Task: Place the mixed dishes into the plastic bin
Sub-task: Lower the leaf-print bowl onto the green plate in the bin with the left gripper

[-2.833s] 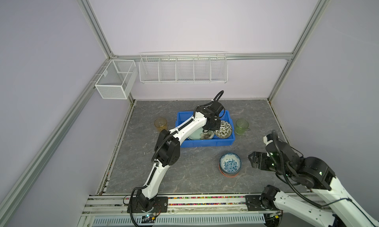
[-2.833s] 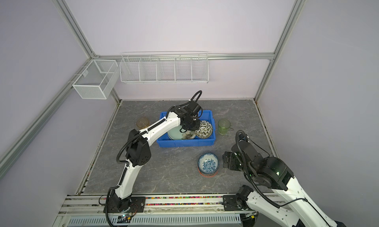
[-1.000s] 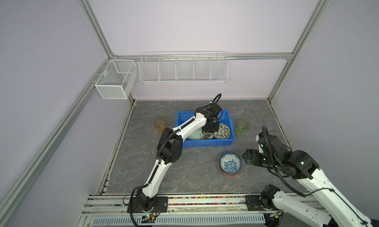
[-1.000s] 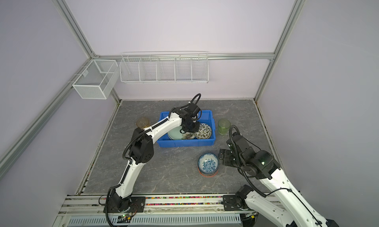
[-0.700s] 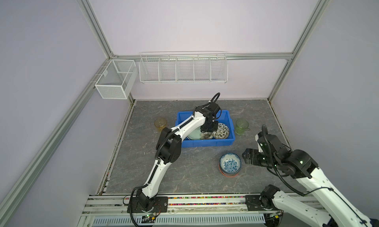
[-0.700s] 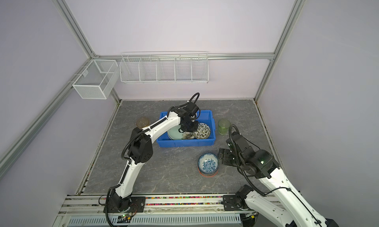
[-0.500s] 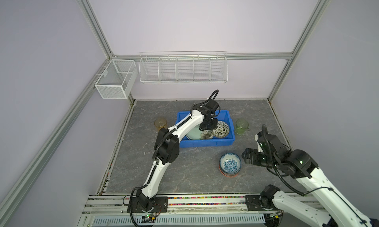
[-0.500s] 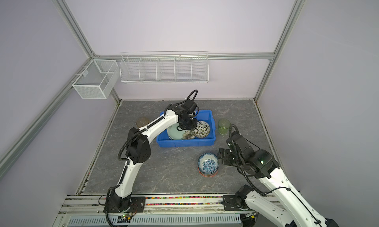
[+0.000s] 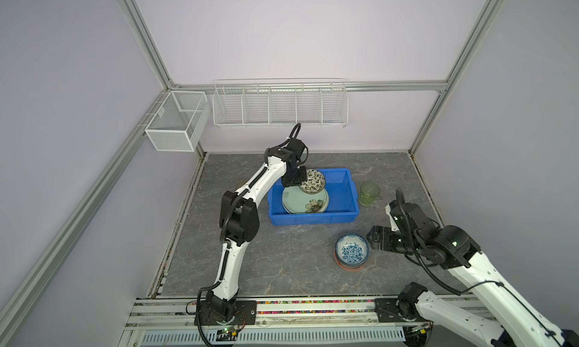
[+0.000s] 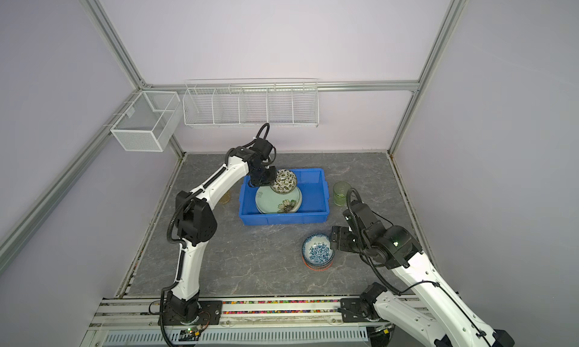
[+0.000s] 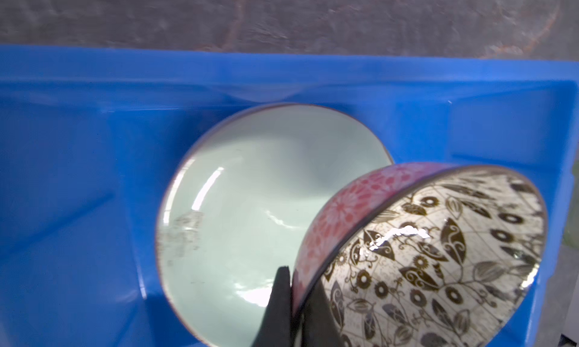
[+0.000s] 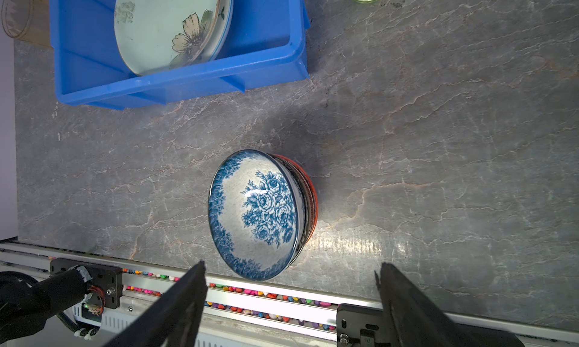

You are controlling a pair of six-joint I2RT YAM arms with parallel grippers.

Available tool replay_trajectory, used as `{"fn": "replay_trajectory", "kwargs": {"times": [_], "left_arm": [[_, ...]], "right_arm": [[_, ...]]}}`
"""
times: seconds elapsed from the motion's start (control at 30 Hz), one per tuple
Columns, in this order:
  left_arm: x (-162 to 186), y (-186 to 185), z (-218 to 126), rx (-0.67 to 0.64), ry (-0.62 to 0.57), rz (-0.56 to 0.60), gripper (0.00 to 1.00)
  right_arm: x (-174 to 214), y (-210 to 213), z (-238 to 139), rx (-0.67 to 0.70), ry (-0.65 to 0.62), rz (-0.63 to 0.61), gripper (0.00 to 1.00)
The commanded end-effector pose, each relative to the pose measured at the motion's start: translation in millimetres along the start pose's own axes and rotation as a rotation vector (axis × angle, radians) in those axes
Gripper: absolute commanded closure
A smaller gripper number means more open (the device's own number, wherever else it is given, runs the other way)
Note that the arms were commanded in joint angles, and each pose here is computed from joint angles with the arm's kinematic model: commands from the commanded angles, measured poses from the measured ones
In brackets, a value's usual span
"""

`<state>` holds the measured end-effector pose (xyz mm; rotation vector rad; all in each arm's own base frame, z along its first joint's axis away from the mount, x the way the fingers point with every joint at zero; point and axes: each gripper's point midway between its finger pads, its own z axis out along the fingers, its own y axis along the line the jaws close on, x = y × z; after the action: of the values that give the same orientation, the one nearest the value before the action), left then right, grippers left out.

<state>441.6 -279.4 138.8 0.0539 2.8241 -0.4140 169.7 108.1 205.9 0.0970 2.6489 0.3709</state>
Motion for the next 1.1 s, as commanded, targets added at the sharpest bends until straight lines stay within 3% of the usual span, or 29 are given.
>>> {"fn": "replay_trajectory", "kwargs": {"times": [0.0, 0.27, 1.07], "left_arm": [[-5.3, 6.6, -27.2, -0.003, -0.034, -0.015, 1.00], [-4.5, 18.5, -13.6, -0.040, 0.004, -0.019, 1.00], [16.0, 17.9, 26.3, 0.016, 0.083, -0.031, 1.00]], "right_arm": [[-1.0, 2.4, 7.9, -0.006, 0.012, -0.010, 0.12], [-4.0, 7.0, 14.7, -0.014, 0.029, -0.021, 0.12], [-1.6, 5.3, 21.7, -0.017, 0.047, -0.010, 0.12]]}}
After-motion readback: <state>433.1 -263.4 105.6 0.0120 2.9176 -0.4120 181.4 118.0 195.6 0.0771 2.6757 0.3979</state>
